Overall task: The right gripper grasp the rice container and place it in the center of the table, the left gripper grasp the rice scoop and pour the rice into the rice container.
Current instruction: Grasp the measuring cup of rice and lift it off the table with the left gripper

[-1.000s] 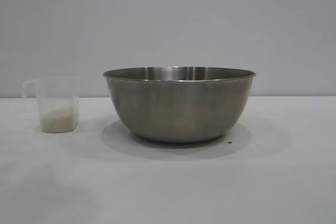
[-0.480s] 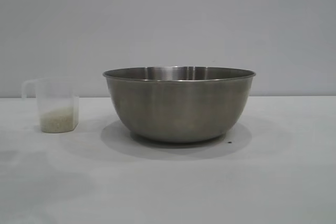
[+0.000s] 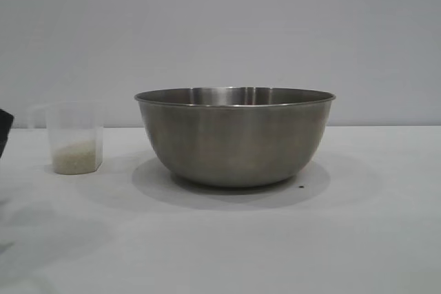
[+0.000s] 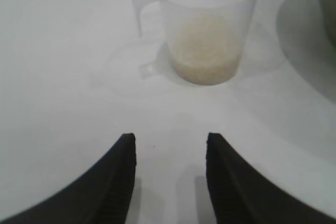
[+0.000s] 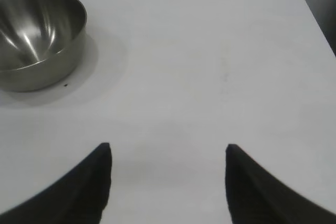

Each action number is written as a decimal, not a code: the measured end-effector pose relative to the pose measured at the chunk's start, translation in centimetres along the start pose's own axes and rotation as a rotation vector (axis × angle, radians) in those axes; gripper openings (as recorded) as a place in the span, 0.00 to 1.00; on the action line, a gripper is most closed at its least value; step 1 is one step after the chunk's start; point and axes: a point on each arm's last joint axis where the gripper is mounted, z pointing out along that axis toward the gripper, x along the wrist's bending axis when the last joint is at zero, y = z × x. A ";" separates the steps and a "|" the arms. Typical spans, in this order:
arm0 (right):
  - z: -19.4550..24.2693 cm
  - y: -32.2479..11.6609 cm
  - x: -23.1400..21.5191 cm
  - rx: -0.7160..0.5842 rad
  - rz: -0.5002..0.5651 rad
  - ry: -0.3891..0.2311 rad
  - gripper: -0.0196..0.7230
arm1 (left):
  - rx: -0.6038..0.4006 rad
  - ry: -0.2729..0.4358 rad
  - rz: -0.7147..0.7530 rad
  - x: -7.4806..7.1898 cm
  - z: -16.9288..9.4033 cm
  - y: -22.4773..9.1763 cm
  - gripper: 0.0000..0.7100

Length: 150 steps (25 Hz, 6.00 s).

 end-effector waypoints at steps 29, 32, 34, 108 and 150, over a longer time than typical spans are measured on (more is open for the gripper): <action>0.0 0.0 0.0 0.000 0.000 0.000 0.56 | -0.052 0.042 0.078 2.4 3.4 1.6 0.30; 0.0 0.0 0.0 0.000 0.000 0.000 0.56 | -0.055 0.023 0.089 2.8 3.6 1.7 0.30; 0.0 0.0 0.0 0.000 0.000 0.000 0.56 | -0.059 0.000 0.101 3.0 3.7 1.7 0.30; 0.0 0.0 0.0 0.000 0.000 0.000 0.56 | -0.186 -0.114 0.231 2.4 12.0 3.4 0.00; 0.0 0.0 0.0 0.000 0.000 0.000 0.56 | -0.225 -0.112 0.234 2.4 11.6 4.7 0.13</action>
